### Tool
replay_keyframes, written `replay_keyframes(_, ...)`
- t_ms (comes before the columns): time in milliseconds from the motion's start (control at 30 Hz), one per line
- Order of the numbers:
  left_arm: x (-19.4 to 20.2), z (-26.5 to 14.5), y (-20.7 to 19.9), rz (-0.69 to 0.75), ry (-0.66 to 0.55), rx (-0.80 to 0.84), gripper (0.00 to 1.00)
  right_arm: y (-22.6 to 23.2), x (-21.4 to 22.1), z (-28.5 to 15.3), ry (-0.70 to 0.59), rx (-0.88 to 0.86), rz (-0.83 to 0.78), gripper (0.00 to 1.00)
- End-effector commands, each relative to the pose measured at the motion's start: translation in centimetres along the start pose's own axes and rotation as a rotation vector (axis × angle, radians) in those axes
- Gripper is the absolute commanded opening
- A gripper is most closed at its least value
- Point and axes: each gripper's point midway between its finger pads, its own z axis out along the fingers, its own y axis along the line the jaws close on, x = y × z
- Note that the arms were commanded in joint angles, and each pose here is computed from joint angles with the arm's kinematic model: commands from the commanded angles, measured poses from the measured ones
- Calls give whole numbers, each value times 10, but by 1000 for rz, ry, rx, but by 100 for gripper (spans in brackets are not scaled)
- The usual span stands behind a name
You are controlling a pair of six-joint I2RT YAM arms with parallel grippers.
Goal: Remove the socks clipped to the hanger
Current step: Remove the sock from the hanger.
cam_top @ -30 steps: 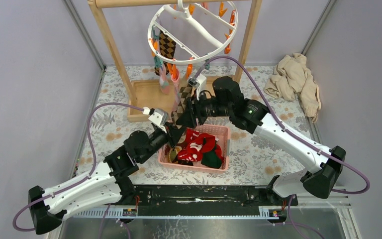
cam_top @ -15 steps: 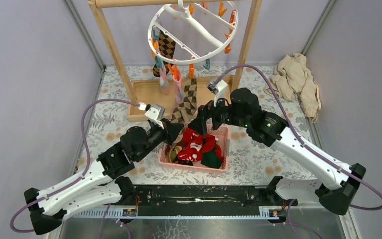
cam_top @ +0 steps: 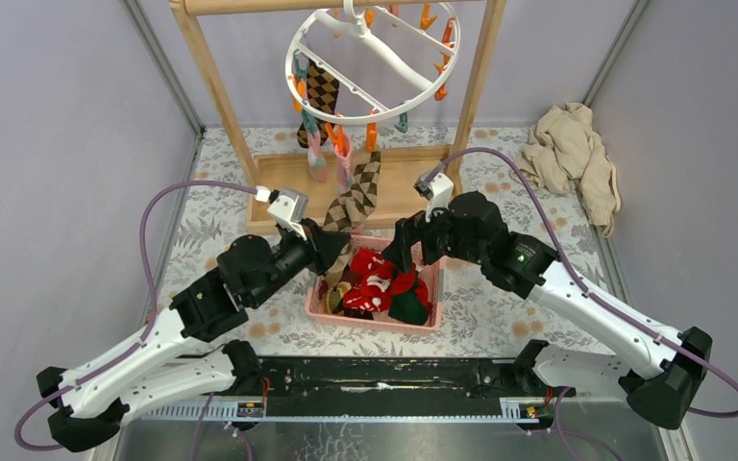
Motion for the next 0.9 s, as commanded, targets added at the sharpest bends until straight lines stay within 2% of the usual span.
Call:
replay_keyframes(0, -17, -13, -7, -37, -25, 19, 21, -4, -31, -14, -128, 34, 10, 98)
replay_keyframes(233, -15, -22, -1, -69, -27, -2, 21, -16, -77, -30, -240, 91, 36, 91)
replay_keyframes(467, -9, -24, 2, -77, -16, -11, 21, -20, -153, -49, -449, 103, 24, 73)
replay_keyframes(667, -6, -22, 4, -76, -9, -17, 22, 12, -205, -58, -598, -29, -88, 64)
replay_keyframes(867, -3, -19, 2, -80, -2, -10, 22, 22, -224, -44, -651, -96, -130, 62)
